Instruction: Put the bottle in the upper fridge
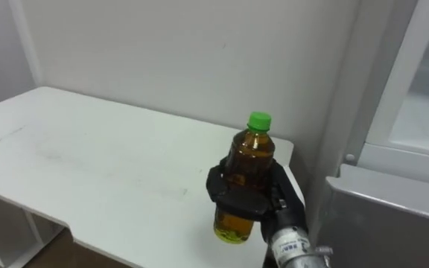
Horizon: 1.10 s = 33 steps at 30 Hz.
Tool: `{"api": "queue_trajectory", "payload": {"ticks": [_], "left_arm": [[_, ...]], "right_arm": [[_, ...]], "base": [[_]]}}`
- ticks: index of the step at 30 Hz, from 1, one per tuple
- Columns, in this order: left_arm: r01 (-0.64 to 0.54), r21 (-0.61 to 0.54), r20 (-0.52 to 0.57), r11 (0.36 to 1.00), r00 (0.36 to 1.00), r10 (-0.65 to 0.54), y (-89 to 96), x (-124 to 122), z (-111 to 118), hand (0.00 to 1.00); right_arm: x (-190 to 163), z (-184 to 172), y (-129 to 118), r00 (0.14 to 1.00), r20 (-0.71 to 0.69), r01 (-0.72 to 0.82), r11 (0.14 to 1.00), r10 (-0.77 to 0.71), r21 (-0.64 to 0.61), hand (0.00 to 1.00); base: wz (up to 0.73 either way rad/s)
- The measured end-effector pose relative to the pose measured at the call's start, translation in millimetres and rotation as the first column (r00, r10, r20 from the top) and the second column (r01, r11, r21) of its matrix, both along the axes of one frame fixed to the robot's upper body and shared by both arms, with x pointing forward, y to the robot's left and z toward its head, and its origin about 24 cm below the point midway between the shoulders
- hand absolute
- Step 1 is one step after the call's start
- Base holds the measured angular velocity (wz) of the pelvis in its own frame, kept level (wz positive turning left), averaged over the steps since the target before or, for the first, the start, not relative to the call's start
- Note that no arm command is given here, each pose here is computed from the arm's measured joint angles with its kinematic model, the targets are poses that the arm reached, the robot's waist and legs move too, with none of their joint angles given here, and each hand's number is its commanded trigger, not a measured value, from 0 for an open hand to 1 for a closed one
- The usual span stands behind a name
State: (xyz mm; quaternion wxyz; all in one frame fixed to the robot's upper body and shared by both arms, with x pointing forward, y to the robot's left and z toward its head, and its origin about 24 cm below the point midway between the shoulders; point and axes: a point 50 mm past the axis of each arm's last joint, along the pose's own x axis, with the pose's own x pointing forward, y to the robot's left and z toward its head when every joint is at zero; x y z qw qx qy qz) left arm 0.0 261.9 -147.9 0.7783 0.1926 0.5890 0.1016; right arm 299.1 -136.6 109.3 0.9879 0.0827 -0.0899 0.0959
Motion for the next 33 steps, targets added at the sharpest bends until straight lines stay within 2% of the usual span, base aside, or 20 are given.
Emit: {"api": "queue_trajectory", "payload": {"ticks": [5,11,20,27,33], "left_arm": [[0.008,-0.007,0.013,1.000,1.000,-0.008,-2.2,9,-2,0.00],[-0.001,-0.013,-0.002,1.000,1.000,0.001,-5.1,4,-4,0.00],[-0.032,-0.026,0.013,0.999,0.999,0.032,-2.7,5,-3,0.00],[-0.043,-0.031,0.021,0.999,0.999,0.043,-0.9,6,-3,0.00],[-0.044,-0.029,0.034,0.999,0.998,0.045,1.0,11,-3,0.00]], "right_arm": [[-3,25,-3,0.994,0.107,-0.030,0.999,0.026,0.032,1.00],[-7,38,-3,0.985,0.164,-0.066,0.997,0.058,0.043,1.00],[-24,77,2,0.928,0.334,-0.195,0.978,0.161,0.069,1.00],[-35,95,2,0.886,0.423,-0.234,0.971,0.191,0.051,1.00],[-38,102,-2,0.871,0.461,-0.202,0.979,0.170,0.021,1.00]], "base": [[-0.03],[-0.11],[-0.03],[-0.01],[-0.09]]}}
